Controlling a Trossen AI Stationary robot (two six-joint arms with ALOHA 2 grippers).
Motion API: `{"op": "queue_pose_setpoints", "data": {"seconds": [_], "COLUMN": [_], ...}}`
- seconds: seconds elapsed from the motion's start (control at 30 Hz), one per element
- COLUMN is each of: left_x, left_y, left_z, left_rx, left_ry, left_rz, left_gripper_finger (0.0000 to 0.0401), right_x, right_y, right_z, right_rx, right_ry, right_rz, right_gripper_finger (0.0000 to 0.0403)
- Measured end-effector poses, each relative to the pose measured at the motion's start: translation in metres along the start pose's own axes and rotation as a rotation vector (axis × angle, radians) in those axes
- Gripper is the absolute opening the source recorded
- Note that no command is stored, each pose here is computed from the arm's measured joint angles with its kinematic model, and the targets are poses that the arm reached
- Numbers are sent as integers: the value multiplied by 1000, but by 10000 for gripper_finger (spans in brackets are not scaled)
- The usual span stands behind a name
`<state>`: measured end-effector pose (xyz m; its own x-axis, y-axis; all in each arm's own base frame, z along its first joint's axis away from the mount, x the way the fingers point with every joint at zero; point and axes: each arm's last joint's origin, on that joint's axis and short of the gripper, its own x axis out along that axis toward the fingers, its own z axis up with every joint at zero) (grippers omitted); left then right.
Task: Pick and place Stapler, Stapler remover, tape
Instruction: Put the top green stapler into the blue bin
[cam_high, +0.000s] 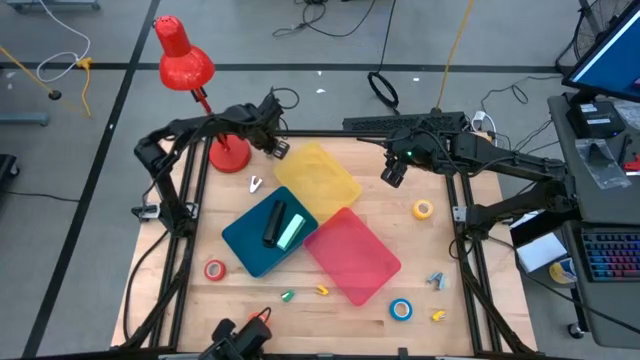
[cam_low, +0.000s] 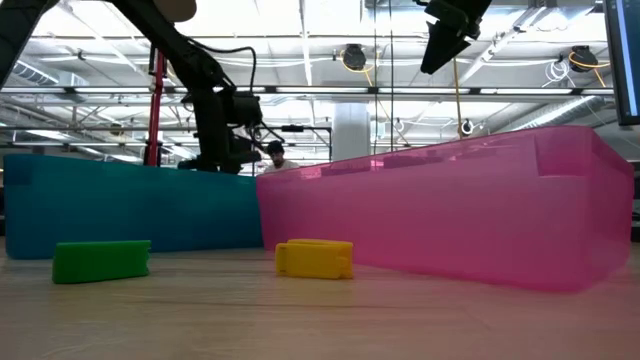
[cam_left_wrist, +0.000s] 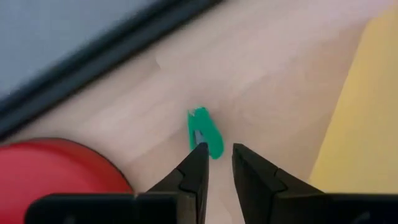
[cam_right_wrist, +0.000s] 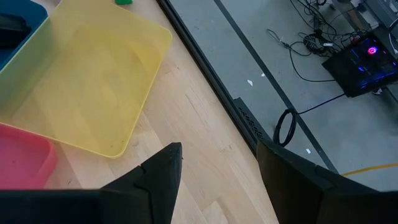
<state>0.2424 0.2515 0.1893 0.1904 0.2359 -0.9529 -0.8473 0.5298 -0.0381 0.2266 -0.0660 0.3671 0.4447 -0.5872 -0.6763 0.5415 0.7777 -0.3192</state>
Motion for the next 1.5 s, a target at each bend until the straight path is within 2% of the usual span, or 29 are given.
{"op": "queue_pose_setpoints", "data": {"seconds": [0.13,0.47,0.57,0.7,0.83,1.07,1.5], "left_x": [-1,4,10,27,49,59,59], "left_y": [1,-1,-2,-3,-3,-3,2], "left_z": [0,3,4,1,-3,-3,-3], "left_rx": [16,1,1,0,-14,-47,-81], "left_ry": [-8,-38,-57,0,64,82,89], "left_rz": [16,60,62,69,69,64,85], "left_gripper_finger": [83,224,251,263,257,229,76], "right_x": [0,0,0,0,0,0,0], "right_y": [0,0,0,0,0,0,0], "right_z": [0,0,0,0,0,0,0], "right_rx": [0,0,0,0,0,0,0], "right_ry": [0,0,0,0,0,0,0], "right_rz": [0,0,0,0,0,0,0], "right_gripper_finger": [201,201,201,201,201,201,201]}}
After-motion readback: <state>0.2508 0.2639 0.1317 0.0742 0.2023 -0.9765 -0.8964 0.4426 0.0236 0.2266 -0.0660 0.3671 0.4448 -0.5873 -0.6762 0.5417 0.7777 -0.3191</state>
